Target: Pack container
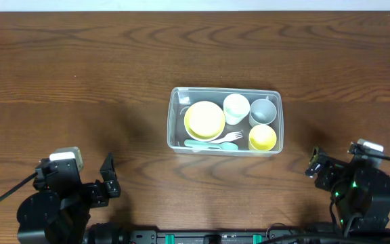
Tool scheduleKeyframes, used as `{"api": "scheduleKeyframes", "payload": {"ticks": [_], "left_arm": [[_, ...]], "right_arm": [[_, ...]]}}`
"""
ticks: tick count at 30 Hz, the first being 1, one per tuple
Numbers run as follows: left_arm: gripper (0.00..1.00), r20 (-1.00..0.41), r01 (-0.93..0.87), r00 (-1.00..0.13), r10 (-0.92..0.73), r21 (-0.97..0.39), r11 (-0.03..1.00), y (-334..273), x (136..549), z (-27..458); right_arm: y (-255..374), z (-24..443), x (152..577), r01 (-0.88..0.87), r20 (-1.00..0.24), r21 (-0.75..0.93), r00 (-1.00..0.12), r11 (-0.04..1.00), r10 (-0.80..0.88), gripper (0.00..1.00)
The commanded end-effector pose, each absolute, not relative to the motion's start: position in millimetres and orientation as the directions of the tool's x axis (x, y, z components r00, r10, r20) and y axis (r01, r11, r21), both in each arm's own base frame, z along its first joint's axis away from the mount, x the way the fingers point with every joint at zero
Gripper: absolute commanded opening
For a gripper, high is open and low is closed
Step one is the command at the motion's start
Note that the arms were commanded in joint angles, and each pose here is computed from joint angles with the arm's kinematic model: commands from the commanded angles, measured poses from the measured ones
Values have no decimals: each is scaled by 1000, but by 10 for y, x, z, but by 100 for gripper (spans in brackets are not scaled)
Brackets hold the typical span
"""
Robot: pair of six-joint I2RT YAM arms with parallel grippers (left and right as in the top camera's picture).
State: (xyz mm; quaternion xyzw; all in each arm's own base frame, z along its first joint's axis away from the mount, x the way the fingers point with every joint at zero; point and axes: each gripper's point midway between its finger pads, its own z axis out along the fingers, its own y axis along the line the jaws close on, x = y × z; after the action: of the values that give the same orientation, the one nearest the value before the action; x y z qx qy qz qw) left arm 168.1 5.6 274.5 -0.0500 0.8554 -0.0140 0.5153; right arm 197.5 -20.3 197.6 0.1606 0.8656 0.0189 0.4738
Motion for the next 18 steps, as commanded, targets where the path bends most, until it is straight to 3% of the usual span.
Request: {"api": "scheduleKeyframes", "payload": {"ticks": [1, 18], "left_arm": [[98, -871, -70, -477, -116, -94, 993, 37, 1673, 2702], [98, -858, -73, -500, -117, -94, 993, 35, 1641, 2645]], "right_arm": [[-56, 1948, 1977, 205, -795, 246, -517, 947, 318, 99], [-59, 1774, 1851, 226, -747, 226, -584, 948, 317, 99]]}}
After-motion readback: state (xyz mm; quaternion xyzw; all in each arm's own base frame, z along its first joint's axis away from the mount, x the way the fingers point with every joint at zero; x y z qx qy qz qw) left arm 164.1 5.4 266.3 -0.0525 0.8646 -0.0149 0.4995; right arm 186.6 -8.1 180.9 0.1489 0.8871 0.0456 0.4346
